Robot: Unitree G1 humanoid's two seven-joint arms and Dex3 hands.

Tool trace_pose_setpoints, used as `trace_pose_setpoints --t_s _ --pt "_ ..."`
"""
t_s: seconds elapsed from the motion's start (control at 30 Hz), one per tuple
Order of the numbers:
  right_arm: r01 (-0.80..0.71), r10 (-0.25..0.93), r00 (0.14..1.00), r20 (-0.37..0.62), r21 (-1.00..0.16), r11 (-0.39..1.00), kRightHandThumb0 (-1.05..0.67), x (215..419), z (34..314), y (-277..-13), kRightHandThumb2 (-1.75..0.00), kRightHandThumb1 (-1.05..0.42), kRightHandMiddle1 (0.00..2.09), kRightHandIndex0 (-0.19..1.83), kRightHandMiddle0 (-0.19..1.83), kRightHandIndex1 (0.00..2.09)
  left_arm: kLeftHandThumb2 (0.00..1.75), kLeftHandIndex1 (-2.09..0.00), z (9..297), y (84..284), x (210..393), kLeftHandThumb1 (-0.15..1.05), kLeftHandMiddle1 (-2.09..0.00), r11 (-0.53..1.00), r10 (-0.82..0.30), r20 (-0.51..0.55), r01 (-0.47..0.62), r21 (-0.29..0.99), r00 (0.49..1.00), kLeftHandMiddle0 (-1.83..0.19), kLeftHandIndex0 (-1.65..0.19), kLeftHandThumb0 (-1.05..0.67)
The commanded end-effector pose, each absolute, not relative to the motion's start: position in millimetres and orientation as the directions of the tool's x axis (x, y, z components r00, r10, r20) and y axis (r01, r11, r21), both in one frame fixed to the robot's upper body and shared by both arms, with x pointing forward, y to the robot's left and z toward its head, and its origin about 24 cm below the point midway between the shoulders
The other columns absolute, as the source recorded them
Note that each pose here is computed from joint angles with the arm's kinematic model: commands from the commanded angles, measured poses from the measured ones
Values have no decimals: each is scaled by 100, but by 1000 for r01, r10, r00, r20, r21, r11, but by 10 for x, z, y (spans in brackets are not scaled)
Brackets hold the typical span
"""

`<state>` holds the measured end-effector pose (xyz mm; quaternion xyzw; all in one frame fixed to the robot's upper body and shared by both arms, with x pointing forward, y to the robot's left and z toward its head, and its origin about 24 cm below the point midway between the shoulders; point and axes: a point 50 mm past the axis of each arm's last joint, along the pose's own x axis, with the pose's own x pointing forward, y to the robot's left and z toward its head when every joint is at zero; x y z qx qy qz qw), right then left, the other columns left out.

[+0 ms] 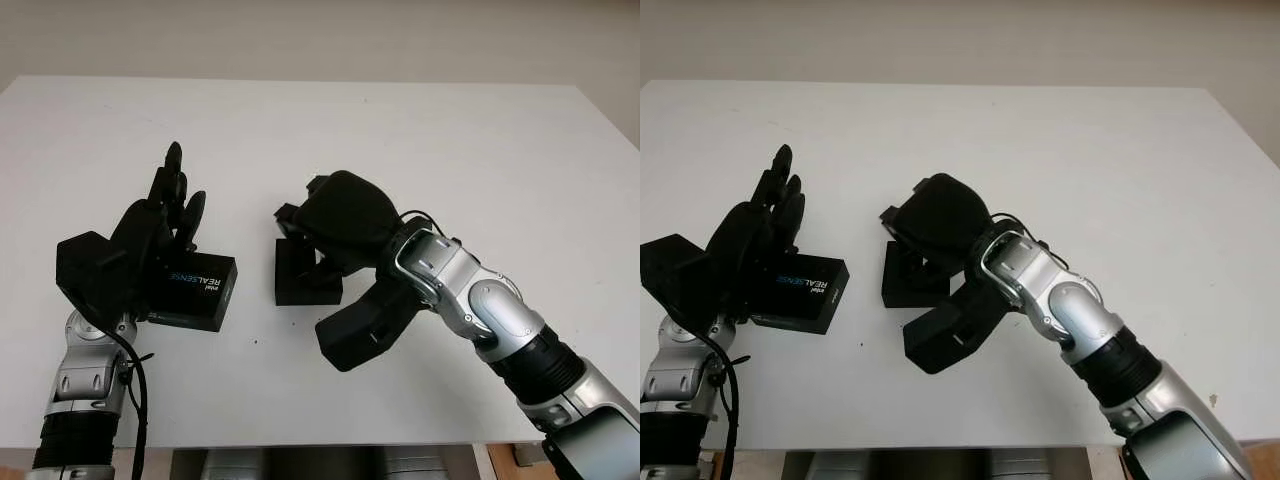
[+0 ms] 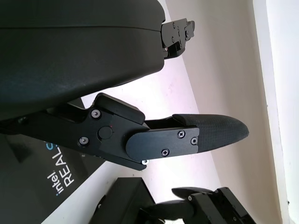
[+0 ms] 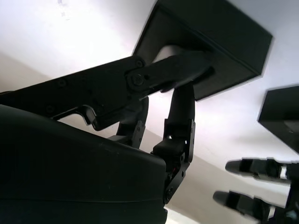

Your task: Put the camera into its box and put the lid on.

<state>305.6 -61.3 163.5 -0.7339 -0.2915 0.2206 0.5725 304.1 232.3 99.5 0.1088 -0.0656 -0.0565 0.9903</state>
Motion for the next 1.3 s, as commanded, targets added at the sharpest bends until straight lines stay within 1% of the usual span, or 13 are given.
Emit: trace_pose_setpoints --t_s 0.0,0.1,0.17,0.27,0.6,0.7,0.77,0.83,0.9,1.0,1.07,1.13,1.27 --pt "180 677 734 46 -975 -129 -48 3046 1694 -641 -5 -92 125 45 62 102 53 0 1081 2281 3059 105 0 969 -138 152 102 226 979 19 19 -88" --pt "186 673 738 51 -974 -130 -51 3053 1707 -659 -5 -92 127 46 62 104 53 0 1078 2281 3060 105 0 970 -139 156 102 223 978 19 19 -88" --pt "193 670 740 62 -973 -123 -53 3056 1702 -671 -5 -91 130 46 62 114 54 0 1075 2281 3060 105 0 970 -139 158 103 222 978 19 19 -87" --pt "195 665 743 70 -974 -115 -53 3060 1683 -681 -5 -90 131 45 62 119 54 0 1071 2283 3056 105 0 967 -141 151 104 231 978 19 19 -88" --pt "187 647 759 73 -976 -109 -48 3105 1616 -695 -5 -89 127 46 62 118 52 0 1052 2294 3051 105 0 970 -134 144 100 221 980 19 19 -89" --pt "191 640 766 68 -973 -126 -52 3114 1616 -704 -6 -91 126 42 63 120 52 0 1055 2291 3051 105 0 970 -132 143 98 223 981 19 19 -89" --pt "211 639 767 65 -965 -155 -59 3108 1622 -715 -6 -94 130 35 53 116 52 0 1056 2290 3049 105 0 970 -132 142 98 221 981 19 19 -89" --pt "222 634 771 60 -958 -179 -75 3096 1635 -722 -6 -94 118 24 32 98 52 0 1056 2290 3046 105 0 969 -133 142 99 225 981 19 19 -88" --pt "216 627 777 51 -958 -190 -81 3084 1660 -722 -5 -94 112 21 24 87 52 0 1054 2291 3046 105 0 970 -131 143 97 225 981 19 19 -89" --pt "185 618 785 34 -966 -182 -86 3061 1779 -719 -5 -92 90 21 15 58 52 0 1053 2291 3048 105 0 970 -134 144 101 219 980 19 19 -88" --pt "169 616 787 32 -972 -166 -87 3044 1864 -726 -5 -93 62 23 17 44 52 0 1050 2293 3049 105 0 971 -129 140 97 219 982 19 19 -89" --pt "170 609 792 35 -972 -164 -88 3032 1920 -734 -5 -93 42 26 21 34 52 0 1050 2295 3049 105 0 969 -129 139 95 226 982 19 19 -89" --pt "167 597 801 40 -973 -158 -88 3008 1997 -748 -5 -91 24 30 26 23 53 0 1052 2299 3040 105 0 968 -132 144 96 231 981 19 19 -88"
